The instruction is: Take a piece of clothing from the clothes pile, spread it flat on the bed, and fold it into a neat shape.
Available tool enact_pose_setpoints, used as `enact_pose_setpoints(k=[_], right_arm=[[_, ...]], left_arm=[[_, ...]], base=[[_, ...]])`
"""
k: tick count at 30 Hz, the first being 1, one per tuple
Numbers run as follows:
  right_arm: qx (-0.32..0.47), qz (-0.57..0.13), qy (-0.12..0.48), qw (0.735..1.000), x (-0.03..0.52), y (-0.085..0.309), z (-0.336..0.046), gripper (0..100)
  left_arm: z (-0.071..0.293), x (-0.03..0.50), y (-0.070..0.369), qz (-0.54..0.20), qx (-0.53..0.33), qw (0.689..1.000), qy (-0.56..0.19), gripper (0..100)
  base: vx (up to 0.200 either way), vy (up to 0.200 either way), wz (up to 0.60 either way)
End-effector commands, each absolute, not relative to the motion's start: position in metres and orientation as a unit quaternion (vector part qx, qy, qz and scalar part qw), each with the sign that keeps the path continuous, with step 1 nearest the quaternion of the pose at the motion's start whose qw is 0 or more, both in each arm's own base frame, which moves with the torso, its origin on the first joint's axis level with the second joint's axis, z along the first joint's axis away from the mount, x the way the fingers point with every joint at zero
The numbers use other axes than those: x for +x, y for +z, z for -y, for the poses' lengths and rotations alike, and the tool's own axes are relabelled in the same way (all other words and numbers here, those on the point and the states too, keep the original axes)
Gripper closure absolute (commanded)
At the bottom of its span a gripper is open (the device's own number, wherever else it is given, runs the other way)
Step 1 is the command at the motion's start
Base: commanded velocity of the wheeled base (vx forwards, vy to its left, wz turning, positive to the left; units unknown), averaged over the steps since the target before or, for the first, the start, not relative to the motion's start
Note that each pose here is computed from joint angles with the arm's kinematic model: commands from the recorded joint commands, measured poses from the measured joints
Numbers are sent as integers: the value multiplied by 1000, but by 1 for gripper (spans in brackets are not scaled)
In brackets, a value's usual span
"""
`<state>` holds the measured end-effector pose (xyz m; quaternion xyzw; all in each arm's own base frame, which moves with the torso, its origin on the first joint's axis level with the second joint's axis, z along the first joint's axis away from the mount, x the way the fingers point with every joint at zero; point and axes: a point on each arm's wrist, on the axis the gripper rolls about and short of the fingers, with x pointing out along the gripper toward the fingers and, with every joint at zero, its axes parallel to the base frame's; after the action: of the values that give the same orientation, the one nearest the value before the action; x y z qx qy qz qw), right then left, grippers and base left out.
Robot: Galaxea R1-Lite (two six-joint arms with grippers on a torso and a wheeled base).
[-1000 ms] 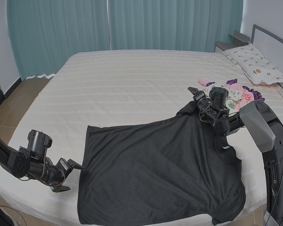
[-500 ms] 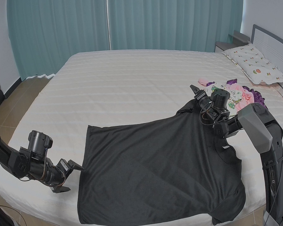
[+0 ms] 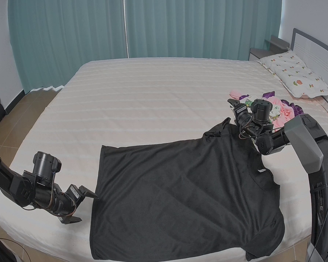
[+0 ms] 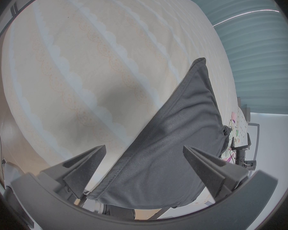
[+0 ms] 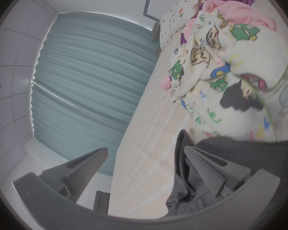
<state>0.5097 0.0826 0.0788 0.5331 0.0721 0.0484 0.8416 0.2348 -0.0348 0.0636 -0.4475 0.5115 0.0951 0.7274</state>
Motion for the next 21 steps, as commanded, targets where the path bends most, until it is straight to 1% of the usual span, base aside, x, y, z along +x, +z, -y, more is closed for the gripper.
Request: enact_pose_setpoints(k=[1, 3, 10, 21], right_arm=[[532, -91, 43, 841, 507, 76, -84, 0], [529, -108, 41, 840, 506, 72, -93, 0], [527, -122, 55, 839, 502, 73, -112, 0], [501, -149, 67, 850, 508, 57, -137, 0]], left_arm=[[35, 235, 63, -512, -447, 727, 96, 0], [35, 235, 63, -512, -447, 727, 96, 0], [35, 235, 63, -512, -448, 726, 96, 0], [36, 234, 63, -514, -447, 726, 95, 0]], base=[[0, 0, 0], [0, 0, 0], [0, 0, 0], [0, 0, 0]])
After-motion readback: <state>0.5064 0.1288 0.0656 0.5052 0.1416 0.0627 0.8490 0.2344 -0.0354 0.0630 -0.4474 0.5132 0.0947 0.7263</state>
